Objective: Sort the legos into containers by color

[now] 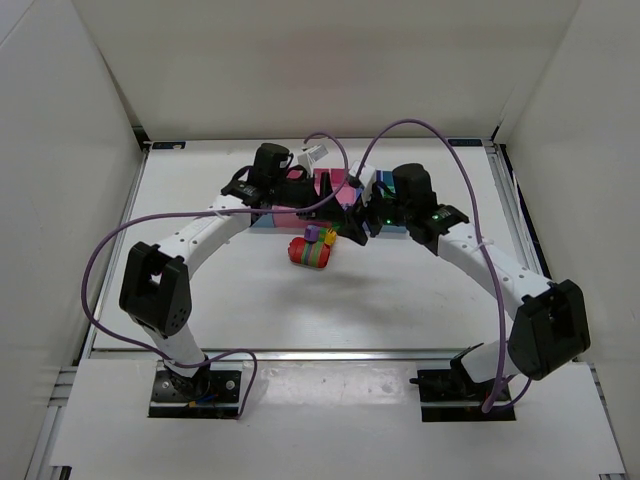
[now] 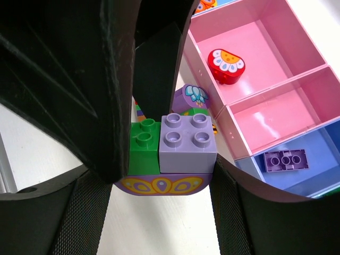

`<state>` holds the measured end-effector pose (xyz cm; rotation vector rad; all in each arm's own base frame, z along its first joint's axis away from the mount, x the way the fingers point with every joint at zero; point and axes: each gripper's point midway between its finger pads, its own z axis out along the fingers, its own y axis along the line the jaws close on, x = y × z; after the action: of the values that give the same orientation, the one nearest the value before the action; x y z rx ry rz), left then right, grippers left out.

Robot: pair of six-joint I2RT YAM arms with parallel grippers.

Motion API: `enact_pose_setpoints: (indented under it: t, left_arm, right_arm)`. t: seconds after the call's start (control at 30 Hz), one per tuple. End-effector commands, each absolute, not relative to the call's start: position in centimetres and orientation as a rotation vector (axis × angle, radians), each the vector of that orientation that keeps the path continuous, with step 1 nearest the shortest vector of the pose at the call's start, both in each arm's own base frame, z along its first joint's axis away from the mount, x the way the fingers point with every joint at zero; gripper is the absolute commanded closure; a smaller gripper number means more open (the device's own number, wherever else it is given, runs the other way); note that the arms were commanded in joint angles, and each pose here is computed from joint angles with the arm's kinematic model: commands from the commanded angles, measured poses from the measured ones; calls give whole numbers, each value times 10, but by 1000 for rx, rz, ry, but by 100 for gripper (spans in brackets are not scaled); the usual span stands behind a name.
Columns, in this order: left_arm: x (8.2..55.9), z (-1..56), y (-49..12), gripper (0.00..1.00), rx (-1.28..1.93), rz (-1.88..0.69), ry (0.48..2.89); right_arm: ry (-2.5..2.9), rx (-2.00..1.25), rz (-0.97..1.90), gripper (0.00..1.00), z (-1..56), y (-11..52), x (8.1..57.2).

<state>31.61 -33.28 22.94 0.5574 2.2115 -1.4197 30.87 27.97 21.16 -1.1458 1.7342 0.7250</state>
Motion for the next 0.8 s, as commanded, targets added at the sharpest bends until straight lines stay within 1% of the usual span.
enact_pose_setpoints:
  t: [0.0,0.03,0.07,0.13,0.23,0.27,0.33,0.4,0.47,0.53,0.57,0.6,0.63,0.67,0.7,0.77]
  left_arm:
    - [313,258,-340,27,609,-1431,2118]
    - [314,260,-341,29,611,-1435,2111]
    - [315,260,-341,33,611,-1438,2107]
    - [315,261,-342,38,613,-1444,2105]
    - [314,261,-342,54,614,-1456,2098]
    - [313,262,-343,65,619,-1464,2093]
    - [313,263,-343,78,618,-1469,2087]
    - [311,263,-343,87,624,-1473,2078]
    - [310,267,-344,90,627,-1487,2061]
    - [309,268,-344,90,627,-1493,2050]
    - [309,271,-344,90,630,-1500,2036]
    - [308,272,-344,90,629,-1505,2037]
    - [308,274,-344,90,632,-1506,2030]
    - [308,275,-344,90,632,-1508,2028]
    - [308,277,-344,90,633,-1510,2017]
    - [309,279,-342,90,624,-1526,2013]
  right_arm:
    - [1630,-1151,729,100,239,293,317]
    - [1633,-1155,732,100,237,294,317]
    - [1627,-1156,733,100,238,295,317]
    - [1623,-1160,736,100,238,297,316]
    - [1624,-1159,735,100,238,297,316]
    - [1623,-1159,732,100,238,297,316]
    - [1628,-1158,726,100,236,295,317]
    - [1631,-1158,722,100,235,295,316]
    - [1636,-1167,723,100,231,294,313]
    - [1642,-1163,719,100,230,292,313]
    - [1648,-1158,715,98,229,291,313]
    - [1653,-1154,710,91,228,290,313]
    - [1659,-1150,707,80,226,289,313]
    - [1661,-1145,702,61,226,288,313]
    - [1670,-1140,688,52,225,286,314]
    - [1684,-1138,675,38,221,283,312]
